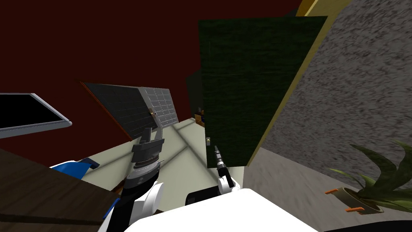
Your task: Push the door open
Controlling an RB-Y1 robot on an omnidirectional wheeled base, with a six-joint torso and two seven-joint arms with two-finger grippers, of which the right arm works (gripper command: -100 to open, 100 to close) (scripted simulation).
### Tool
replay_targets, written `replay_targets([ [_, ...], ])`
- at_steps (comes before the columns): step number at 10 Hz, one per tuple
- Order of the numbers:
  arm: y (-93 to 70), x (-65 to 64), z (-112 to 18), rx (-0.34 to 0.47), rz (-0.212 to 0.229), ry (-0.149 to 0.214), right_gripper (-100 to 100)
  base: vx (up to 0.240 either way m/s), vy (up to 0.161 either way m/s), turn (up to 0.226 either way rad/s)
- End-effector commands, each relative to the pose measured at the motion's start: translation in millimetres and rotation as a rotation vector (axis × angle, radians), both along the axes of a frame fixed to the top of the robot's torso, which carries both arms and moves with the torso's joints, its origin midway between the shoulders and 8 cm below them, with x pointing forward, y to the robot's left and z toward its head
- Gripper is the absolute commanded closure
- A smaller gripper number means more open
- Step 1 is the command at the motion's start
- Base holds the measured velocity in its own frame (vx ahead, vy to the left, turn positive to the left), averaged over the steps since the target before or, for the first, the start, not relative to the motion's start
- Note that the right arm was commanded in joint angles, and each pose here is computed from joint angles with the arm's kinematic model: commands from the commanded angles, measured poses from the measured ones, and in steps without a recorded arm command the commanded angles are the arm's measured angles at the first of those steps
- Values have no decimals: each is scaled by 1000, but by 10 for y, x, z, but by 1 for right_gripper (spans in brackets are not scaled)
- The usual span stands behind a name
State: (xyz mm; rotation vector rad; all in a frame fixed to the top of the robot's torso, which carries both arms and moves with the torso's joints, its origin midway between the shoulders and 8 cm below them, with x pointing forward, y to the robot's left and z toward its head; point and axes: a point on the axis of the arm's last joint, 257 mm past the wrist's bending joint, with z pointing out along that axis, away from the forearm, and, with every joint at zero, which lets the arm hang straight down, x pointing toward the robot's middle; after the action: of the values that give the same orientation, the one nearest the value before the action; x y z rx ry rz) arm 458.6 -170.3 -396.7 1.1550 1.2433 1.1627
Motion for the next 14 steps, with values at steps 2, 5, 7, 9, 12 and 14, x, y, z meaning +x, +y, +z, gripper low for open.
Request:
replay_targets([
  [2,-27,34,15,4,-6,-1,-100,243,55,22],
  [5,80,62,37,34,-10,-1,-100,215,46,19],
  [7,105,66,31,40,-10,-1,-100,145,55,-8],
  [9,105,66,31,40,-10,-1,100,-24,-10,17],
  [12,105,66,31,40,-10,-1,100,-13,-4,3],
  [14,-114,82,21,23,-43,0,100,63,18,-52],
])
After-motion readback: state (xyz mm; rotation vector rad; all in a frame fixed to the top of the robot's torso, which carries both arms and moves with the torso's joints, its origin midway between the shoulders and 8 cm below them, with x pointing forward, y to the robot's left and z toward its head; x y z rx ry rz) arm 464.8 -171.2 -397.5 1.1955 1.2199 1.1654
